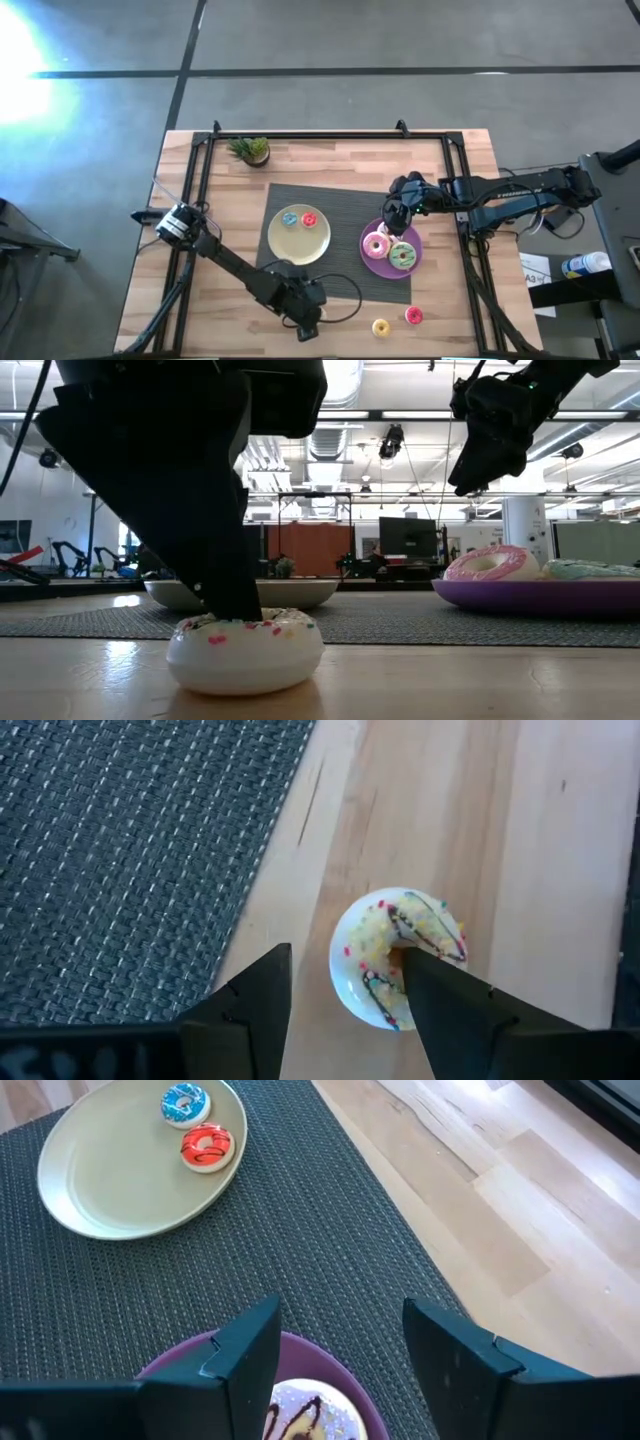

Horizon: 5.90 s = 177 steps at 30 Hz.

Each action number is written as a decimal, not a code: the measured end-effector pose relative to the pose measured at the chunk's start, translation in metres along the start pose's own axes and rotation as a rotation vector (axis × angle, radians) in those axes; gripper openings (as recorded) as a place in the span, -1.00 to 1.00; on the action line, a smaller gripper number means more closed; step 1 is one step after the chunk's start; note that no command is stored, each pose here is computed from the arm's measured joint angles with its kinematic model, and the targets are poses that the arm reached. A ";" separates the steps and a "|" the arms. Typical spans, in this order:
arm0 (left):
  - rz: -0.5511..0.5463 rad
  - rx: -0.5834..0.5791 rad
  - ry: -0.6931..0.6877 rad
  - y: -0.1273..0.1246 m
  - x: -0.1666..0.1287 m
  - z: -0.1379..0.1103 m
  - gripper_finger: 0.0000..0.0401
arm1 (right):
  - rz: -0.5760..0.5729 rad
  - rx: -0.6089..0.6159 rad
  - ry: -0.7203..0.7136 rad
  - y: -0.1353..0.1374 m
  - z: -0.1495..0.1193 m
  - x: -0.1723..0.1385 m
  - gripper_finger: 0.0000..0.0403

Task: Pick & Place donuts
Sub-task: Put the small white donut on the beige plate, then put the small red donut on the beige plate

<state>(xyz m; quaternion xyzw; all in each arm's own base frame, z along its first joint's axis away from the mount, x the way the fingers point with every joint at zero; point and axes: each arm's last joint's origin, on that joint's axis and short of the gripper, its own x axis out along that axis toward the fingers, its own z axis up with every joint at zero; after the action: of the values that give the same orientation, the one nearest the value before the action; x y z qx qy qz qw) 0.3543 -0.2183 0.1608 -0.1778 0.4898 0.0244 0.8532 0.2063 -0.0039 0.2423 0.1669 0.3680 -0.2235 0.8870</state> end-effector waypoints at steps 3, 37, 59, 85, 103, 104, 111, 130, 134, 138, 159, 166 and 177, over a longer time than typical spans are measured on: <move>-0.010 -0.003 0.002 0.002 0.002 0.000 -0.19 | 0.000 0.000 0.000 0.000 0.000 0.000 0.01; 0.331 -0.311 0.075 0.179 -0.081 0.001 -0.85 | -0.030 -0.002 -0.002 -0.002 -0.003 0.002 0.01; 0.111 -0.041 -0.180 0.104 -0.135 0.044 -0.11 | 0.426 -0.201 0.449 0.027 -0.046 -0.013 0.01; 0.198 0.135 0.001 0.098 -0.135 0.015 -0.11 | 0.256 -0.029 0.711 0.131 -0.164 -0.008 -0.03; 0.228 0.156 0.025 0.106 -0.143 -0.006 -0.11 | 0.266 -0.029 0.728 0.151 -0.172 0.006 -0.48; 0.225 0.138 0.012 0.108 -0.144 -0.010 -0.11 | 0.275 -0.026 0.720 0.151 -0.169 0.004 -0.58; 0.103 -0.117 -0.113 0.129 -0.157 -0.050 -0.11 | 0.353 0.076 0.590 0.154 -0.124 -0.004 -0.91; -0.190 -0.329 -0.357 0.139 -0.150 -0.095 -0.11 | 0.351 0.267 0.207 0.097 0.060 0.142 -0.86; -0.180 -0.329 -0.350 0.141 -0.149 -0.097 -0.11 | 0.325 0.235 0.243 0.110 0.069 0.168 -0.76; -0.180 -0.330 -0.351 0.141 -0.149 -0.097 -0.11 | 0.270 0.183 0.323 0.117 0.071 0.184 -0.60; -0.159 -0.366 -0.519 0.140 -0.151 -0.083 -0.11 | 0.173 -0.079 0.254 0.136 0.076 0.163 0.05; -0.049 -0.278 -0.634 0.151 -0.120 -0.051 -0.11 | 0.141 -0.025 0.226 0.134 0.078 0.166 0.04; 0.104 -0.139 -0.533 0.161 -0.065 -0.019 -0.11 | 0.166 -0.038 0.230 0.142 0.074 0.160 0.04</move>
<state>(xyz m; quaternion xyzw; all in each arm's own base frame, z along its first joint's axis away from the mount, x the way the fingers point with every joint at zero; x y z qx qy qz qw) 0.2703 -0.0649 0.1621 -0.1978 0.2536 0.1474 0.9353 0.4238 0.0375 0.1945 0.2046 0.4562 -0.1218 0.8574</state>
